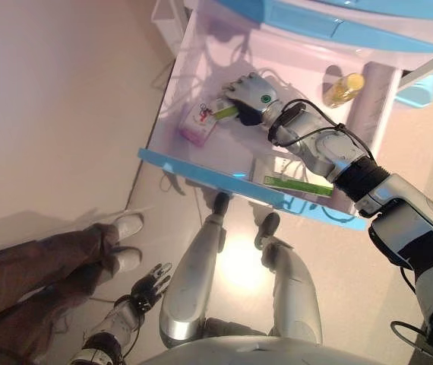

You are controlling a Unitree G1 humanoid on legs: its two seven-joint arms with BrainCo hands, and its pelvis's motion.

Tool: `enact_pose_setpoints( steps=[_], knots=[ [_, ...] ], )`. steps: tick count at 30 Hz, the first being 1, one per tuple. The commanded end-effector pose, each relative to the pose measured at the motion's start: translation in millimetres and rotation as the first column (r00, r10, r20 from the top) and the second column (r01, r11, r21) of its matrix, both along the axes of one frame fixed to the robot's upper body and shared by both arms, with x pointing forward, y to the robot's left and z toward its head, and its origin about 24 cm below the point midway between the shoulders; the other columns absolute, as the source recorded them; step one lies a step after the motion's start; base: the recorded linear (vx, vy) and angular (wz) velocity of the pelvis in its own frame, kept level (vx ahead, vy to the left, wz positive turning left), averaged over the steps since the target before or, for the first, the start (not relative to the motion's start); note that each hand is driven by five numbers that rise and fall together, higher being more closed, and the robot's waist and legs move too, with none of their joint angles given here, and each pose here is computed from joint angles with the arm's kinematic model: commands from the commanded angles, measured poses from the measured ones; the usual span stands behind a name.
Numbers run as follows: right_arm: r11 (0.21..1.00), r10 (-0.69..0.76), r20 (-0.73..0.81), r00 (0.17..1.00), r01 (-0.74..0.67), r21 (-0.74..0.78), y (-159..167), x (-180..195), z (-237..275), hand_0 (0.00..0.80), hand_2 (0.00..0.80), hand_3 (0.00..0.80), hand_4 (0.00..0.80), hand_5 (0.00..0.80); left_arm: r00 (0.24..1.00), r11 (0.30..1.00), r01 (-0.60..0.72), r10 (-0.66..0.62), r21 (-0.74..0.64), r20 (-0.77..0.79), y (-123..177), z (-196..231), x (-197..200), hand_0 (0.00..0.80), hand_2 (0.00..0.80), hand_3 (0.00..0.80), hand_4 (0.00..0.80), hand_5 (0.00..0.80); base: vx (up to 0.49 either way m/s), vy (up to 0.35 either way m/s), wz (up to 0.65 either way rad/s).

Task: Open the drawer and pick up the medicine

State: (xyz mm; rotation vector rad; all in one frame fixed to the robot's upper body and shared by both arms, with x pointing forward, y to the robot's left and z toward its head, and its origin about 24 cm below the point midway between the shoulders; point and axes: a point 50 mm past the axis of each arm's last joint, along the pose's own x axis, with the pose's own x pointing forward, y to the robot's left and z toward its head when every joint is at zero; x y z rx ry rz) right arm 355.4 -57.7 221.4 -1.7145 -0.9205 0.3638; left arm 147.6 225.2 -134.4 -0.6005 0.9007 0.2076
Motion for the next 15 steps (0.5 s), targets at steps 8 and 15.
enact_pose_setpoints(
  steps=[8, 15],
  knots=[
    [0.957, 0.279, 0.138, 0.950, -0.287, 0.041, 8, -60, 54, 0.800, 0.800, 0.800, 0.800, 0.800, 0.997, 0.999, -0.015, 0.017, 0.032, -0.073, 9, -13, -37, 0.000, 0.000, 0.000, 0.000, 0.000, 0.027, -0.042, -0.12],
    [0.896, 0.423, 0.073, 0.903, -0.429, 0.113, 4, -96, 64, 0.800, 0.800, 0.800, 0.800, 0.800, 0.985, 0.997, -0.049, 0.058, 0.058, -0.159, 14, -22, -65, 0.000, 0.000, 0.000, 0.000, 0.000, 0.065, -0.050, -0.14]
  ],
)
